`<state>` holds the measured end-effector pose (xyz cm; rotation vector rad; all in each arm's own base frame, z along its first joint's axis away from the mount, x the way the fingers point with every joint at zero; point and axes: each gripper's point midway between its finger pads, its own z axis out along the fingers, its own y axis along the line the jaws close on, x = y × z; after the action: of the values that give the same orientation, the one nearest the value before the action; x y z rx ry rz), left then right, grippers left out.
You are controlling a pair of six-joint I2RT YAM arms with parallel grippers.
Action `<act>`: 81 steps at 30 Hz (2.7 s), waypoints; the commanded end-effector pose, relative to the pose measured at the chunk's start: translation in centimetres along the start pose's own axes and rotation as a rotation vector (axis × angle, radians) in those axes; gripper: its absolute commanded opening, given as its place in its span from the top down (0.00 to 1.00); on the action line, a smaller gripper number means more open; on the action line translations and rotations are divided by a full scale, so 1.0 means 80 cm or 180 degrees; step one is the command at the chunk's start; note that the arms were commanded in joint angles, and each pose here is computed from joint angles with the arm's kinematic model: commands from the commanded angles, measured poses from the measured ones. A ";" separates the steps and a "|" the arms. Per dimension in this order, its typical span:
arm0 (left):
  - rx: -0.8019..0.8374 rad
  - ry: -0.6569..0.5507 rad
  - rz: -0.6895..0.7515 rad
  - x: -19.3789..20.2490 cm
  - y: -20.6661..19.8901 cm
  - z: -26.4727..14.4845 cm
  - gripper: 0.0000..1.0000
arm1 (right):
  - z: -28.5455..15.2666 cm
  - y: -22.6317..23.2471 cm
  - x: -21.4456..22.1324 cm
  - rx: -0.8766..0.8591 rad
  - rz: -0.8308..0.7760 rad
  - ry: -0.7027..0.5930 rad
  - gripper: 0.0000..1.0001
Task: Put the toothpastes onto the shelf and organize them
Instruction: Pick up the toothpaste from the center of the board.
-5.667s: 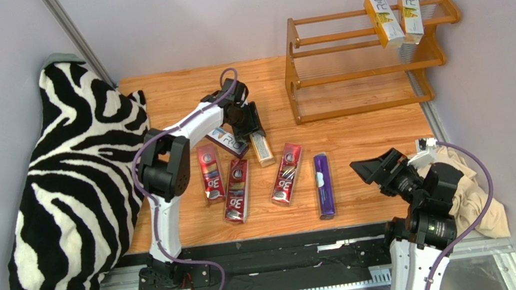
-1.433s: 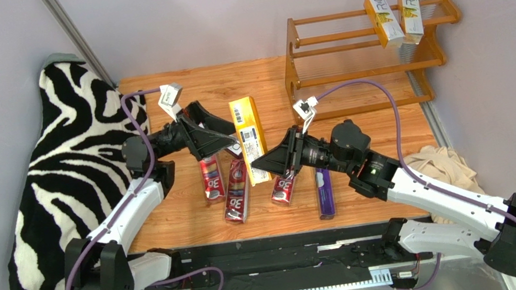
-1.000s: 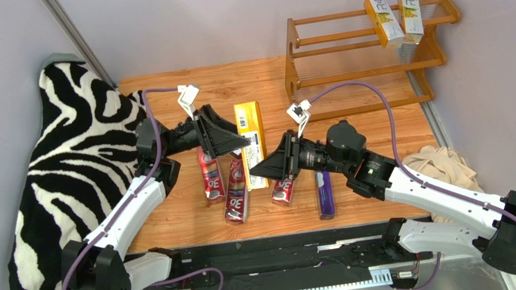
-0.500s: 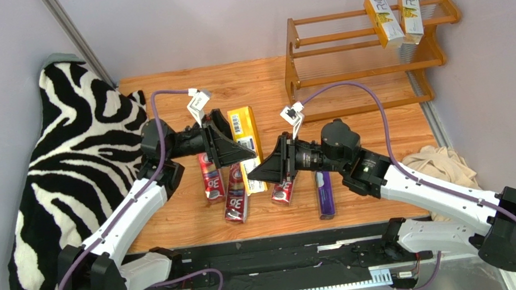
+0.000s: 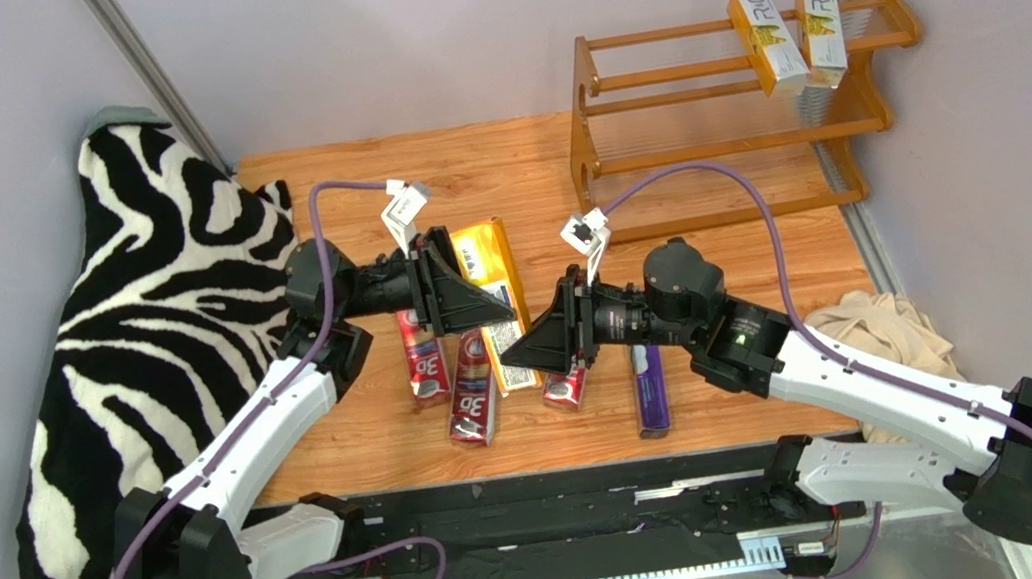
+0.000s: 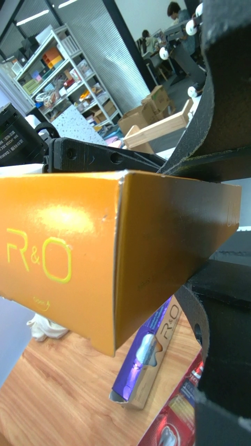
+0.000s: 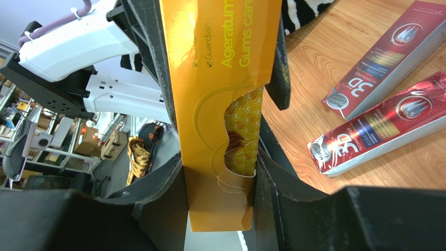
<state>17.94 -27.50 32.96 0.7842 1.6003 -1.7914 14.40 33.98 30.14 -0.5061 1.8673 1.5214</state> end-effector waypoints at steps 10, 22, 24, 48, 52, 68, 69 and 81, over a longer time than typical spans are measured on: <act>0.0194 -0.0133 0.0408 -0.025 -0.043 -0.001 0.68 | -0.011 -0.002 -0.034 0.0213 -0.0003 -0.0402 0.62; 0.0335 -0.0908 0.0175 -0.070 -0.076 -0.006 0.94 | -0.051 0.007 -0.062 0.0150 0.0093 -0.1101 0.13; 0.0351 -0.1217 0.0076 -0.085 -0.080 -0.011 0.96 | -0.056 0.002 -0.058 0.0145 0.0135 -0.1192 0.09; 0.0012 -0.2127 -0.0542 -0.094 -0.028 -0.037 1.00 | -0.040 0.028 -0.074 -0.0357 -0.0029 -0.1674 0.10; 0.0008 -0.2075 -0.0563 -0.090 -0.026 -0.035 1.00 | -0.040 0.036 -0.084 -0.0384 -0.0097 -0.1724 0.17; 0.0018 -0.1966 -0.0600 -0.082 -0.021 -0.027 1.00 | -0.020 0.028 -0.083 -0.0277 -0.0008 -0.1591 0.65; 0.0010 -0.1949 -0.0600 -0.079 -0.019 -0.027 0.96 | -0.023 0.029 -0.085 -0.0277 -0.0008 -0.1611 0.66; -0.0528 -0.1107 -0.0419 -0.023 0.008 -0.014 0.06 | -0.056 0.008 -0.087 0.0084 0.0129 -0.1791 0.70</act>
<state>21.37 -25.88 34.79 0.0711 1.4627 -1.8655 17.35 30.93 33.37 -0.0875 1.5460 1.4910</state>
